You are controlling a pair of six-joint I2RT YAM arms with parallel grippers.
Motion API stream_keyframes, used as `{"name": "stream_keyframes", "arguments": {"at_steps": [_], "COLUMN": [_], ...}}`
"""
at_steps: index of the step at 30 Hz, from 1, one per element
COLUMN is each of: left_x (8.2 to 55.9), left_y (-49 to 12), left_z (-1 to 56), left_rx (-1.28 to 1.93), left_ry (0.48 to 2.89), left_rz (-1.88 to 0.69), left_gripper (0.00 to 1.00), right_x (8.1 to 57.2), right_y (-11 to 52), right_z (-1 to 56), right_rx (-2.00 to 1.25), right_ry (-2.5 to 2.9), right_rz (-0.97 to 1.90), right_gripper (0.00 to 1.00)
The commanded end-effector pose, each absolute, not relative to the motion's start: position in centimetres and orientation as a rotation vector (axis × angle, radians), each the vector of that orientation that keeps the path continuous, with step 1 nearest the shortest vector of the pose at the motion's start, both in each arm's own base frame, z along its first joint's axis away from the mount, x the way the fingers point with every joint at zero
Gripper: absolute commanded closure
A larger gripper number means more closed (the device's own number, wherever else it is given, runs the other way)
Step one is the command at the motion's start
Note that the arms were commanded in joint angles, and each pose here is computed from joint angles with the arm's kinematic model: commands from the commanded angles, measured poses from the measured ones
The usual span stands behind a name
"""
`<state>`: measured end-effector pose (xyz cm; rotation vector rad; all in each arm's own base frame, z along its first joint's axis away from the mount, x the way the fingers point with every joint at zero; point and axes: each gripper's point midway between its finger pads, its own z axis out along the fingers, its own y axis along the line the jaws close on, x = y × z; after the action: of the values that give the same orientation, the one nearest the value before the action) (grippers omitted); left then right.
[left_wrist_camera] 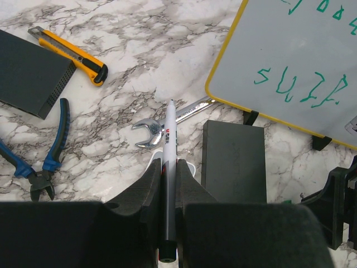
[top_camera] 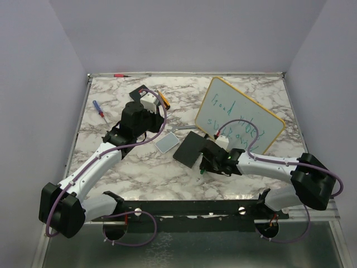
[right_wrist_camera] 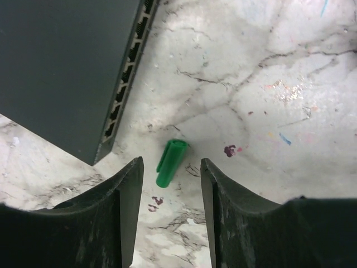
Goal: Write a sentence on the whiteboard
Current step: Pick up the pen cap from the center of the board.
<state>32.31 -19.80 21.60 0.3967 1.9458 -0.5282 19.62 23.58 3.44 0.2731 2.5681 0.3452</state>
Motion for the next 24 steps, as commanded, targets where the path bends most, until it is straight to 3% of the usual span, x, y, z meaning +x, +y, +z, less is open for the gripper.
{"name": "stream_keyframes", "arguments": {"at_steps": [1, 13, 24], "left_x": [31.9, 31.8, 31.6], "left_y": [-19.3, -19.5, -19.8], "left_z": [21.5, 21.6, 21.5], "left_rx": [0.393, 0.398, 0.409], "left_ry": [1.948, 1.945, 1.946], "left_rz": [-0.51, -0.517, -0.519], "left_gripper": [1.0, 1.0, 1.0], "right_x": [18.8, 19.7, 19.1], "right_y": [22.7, 23.7, 23.1], "right_z": [3.1, 3.1, 1.9], "right_rx": [0.298, 0.307, 0.329], "right_ry": [2.603, 2.606, 2.644], "right_rz": [0.262, 0.229, 0.121], "right_gripper": [0.53, 0.56, 0.65]}}
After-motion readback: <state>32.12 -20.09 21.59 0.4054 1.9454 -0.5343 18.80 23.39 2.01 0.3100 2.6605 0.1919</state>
